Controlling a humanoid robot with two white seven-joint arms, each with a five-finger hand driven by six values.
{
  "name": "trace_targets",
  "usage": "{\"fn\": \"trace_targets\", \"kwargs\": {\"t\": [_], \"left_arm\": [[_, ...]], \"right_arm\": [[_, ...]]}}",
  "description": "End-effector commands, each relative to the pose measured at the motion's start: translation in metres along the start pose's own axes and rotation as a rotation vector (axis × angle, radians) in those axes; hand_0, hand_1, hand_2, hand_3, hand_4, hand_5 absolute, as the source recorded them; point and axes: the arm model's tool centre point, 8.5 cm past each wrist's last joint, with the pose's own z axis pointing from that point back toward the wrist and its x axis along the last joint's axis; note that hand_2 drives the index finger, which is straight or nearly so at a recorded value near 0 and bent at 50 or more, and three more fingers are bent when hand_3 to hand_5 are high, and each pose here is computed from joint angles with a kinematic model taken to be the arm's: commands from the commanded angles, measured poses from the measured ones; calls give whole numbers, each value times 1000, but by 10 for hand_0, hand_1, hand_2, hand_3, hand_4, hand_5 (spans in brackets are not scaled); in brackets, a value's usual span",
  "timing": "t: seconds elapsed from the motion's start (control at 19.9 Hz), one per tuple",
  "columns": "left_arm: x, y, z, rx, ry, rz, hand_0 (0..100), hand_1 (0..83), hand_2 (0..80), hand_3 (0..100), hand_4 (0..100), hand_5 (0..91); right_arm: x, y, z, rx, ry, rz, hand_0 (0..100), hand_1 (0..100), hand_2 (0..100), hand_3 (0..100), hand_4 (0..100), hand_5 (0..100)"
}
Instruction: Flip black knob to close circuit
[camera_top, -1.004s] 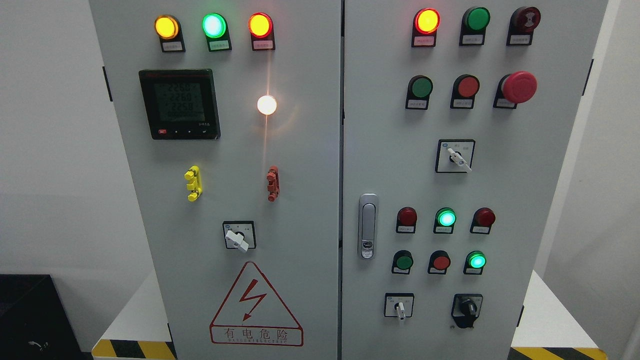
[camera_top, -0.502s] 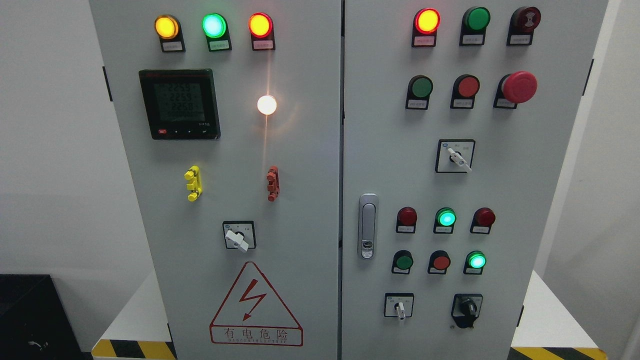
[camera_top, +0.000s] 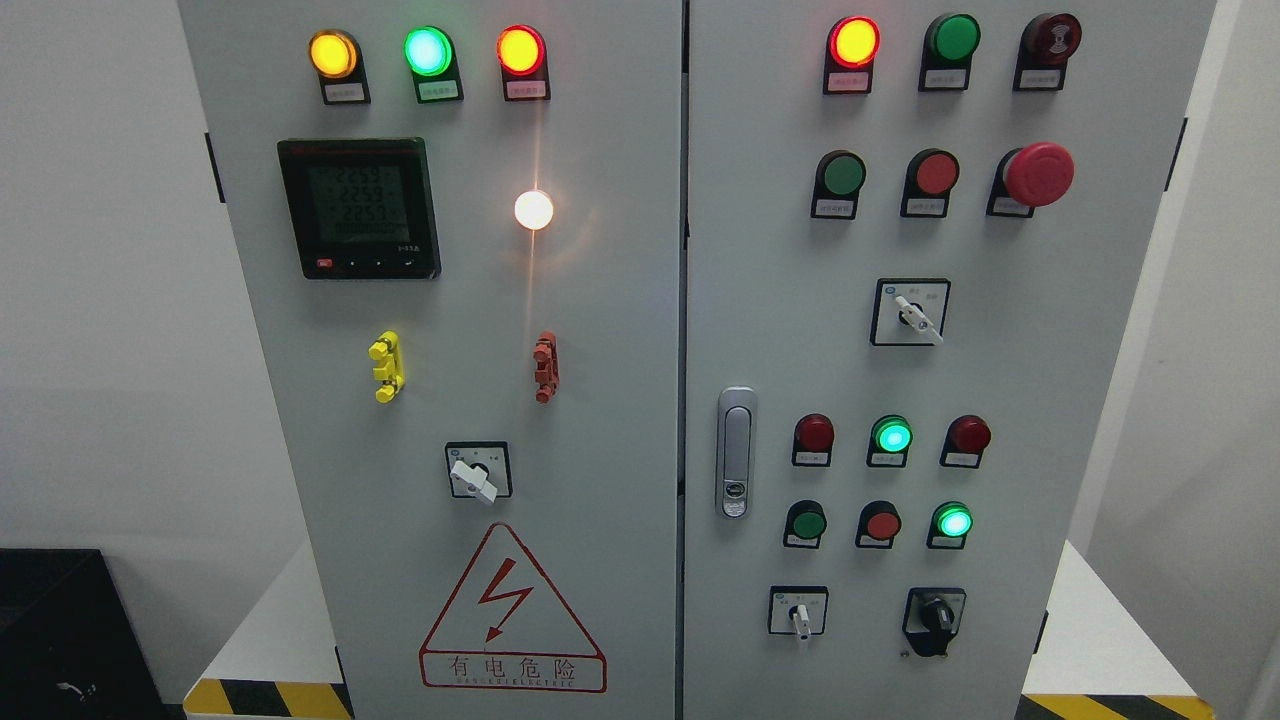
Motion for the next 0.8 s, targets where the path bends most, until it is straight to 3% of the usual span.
{"fn": "trace_targets", "kwargs": {"t": [0.0, 0.45, 0.75], "left_arm": [[-6, -2, 0, -3, -2, 3, 120, 556, 0, 0, 0, 0], [-6, -1, 0, -1, -2, 3, 120, 556, 0, 0, 0, 0], [-6, -2, 0, -3, -2, 3, 120, 556, 0, 0, 0, 0]], "right_arm": [[89, 3, -11, -65, -272, 108, 0, 29, 794, 901, 764, 742], [154, -14, 0, -188, -476, 282, 0, 54, 859, 962, 840, 876], [209, -30, 23, -276, -646, 450, 0, 56, 868, 976, 859, 926]]}}
